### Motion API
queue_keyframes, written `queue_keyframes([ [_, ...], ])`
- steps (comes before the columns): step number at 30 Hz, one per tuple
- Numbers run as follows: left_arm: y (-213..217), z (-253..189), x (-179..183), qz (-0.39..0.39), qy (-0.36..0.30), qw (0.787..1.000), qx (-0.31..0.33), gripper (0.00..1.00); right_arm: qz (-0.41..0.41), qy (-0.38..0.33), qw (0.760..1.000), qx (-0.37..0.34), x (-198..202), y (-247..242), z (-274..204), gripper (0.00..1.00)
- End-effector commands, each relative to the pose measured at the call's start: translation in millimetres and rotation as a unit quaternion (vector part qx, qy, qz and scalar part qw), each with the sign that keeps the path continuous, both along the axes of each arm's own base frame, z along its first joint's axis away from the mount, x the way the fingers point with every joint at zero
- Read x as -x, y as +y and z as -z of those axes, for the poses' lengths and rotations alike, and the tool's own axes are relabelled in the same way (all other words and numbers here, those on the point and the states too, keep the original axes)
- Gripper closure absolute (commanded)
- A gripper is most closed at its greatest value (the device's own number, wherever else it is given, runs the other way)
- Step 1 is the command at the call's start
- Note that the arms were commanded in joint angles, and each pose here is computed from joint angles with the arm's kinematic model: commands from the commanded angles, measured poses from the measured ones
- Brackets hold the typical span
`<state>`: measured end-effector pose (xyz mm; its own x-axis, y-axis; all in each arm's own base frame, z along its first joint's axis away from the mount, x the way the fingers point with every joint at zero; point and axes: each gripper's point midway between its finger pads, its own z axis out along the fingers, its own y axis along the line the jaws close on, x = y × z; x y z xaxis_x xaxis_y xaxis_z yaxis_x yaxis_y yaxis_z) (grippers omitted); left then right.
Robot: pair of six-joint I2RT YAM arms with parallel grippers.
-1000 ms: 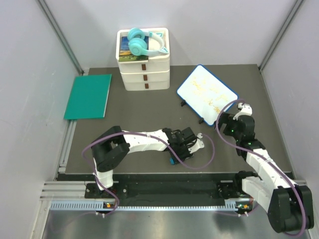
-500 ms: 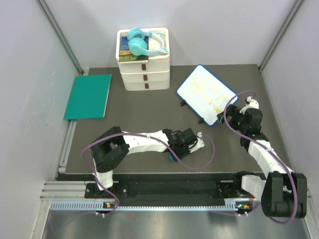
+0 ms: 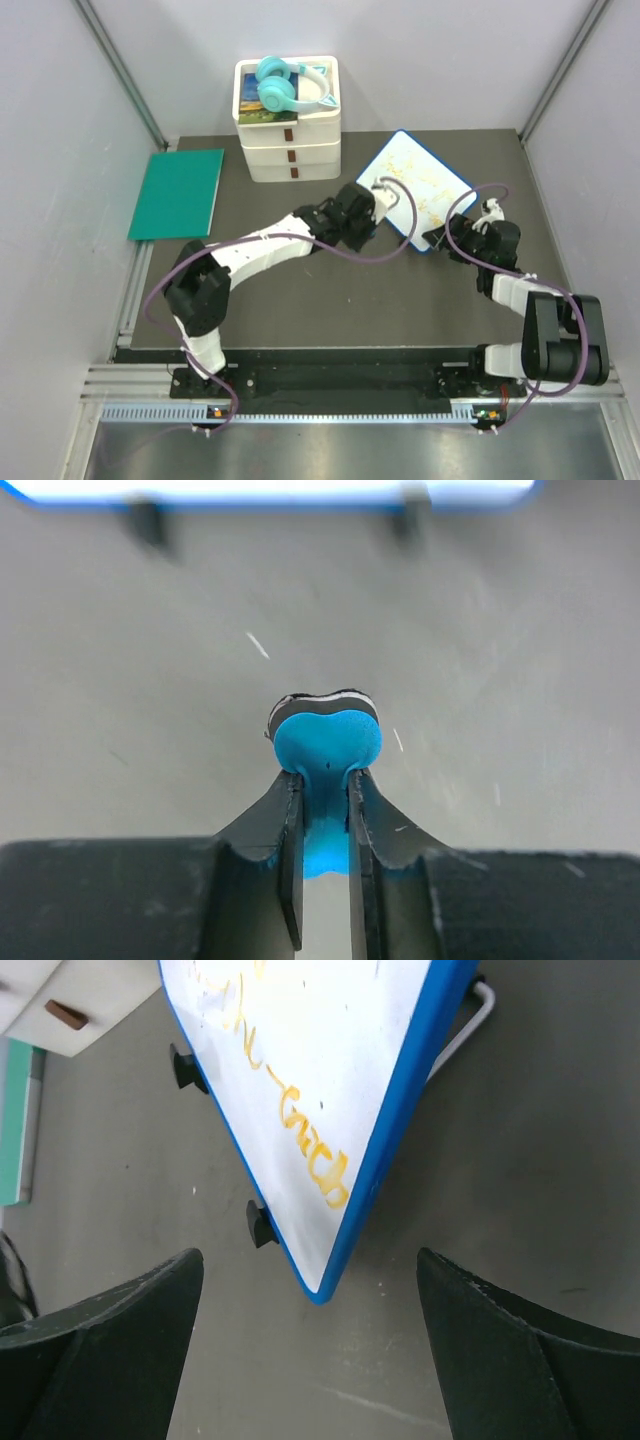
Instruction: Erase the whiteboard
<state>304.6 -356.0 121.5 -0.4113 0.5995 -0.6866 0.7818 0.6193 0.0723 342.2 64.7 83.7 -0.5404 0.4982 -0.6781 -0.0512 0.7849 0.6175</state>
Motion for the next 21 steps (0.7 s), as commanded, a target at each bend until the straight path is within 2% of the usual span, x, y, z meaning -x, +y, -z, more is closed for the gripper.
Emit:
queue_keyframes([
  [1,-42,-62,-52,-0.023,-0.056,0.992,0.114,1.0,-0.018,-0.036,0.999,-0.035,-5,8,-9,0.15],
  [3,-53,-63,-70,-0.031,-0.066,0.989,0.128,1.0,-0.02,-0.037,0.998,-0.038,-4,9,-7,0.16],
  [5,-63,-81,-89,-0.063,-0.078,0.982,0.161,1.0,-0.024,-0.036,0.998,-0.04,-2,10,-5,0.17],
  [6,-66,-71,-99,-0.076,-0.079,0.981,0.16,1.0,-0.025,-0.034,0.998,-0.04,-1,11,-3,0.18],
  [7,-71,-87,-113,-0.091,-0.099,0.974,0.183,1.0,-0.028,-0.033,0.998,-0.038,0,12,-1,0.23],
  [9,-73,-75,-132,-0.126,-0.096,0.969,0.189,1.0,-0.034,-0.029,0.998,-0.037,1,13,2,0.28],
  [10,-73,-87,-146,-0.139,-0.104,0.963,0.205,1.0,-0.038,-0.025,0.998,-0.037,2,14,5,0.34],
  [15,-73,-69,-184,-0.186,-0.064,0.951,0.24,1.0,-0.046,-0.027,0.998,-0.039,2,16,5,0.37],
  [19,-63,-68,-210,-0.209,-0.042,0.933,0.289,1.0,-0.049,-0.034,0.997,-0.046,3,18,4,0.49],
  [21,-64,-64,-218,-0.211,-0.038,0.929,0.303,1.0,-0.049,-0.028,0.997,-0.046,3,18,6,0.51],
])
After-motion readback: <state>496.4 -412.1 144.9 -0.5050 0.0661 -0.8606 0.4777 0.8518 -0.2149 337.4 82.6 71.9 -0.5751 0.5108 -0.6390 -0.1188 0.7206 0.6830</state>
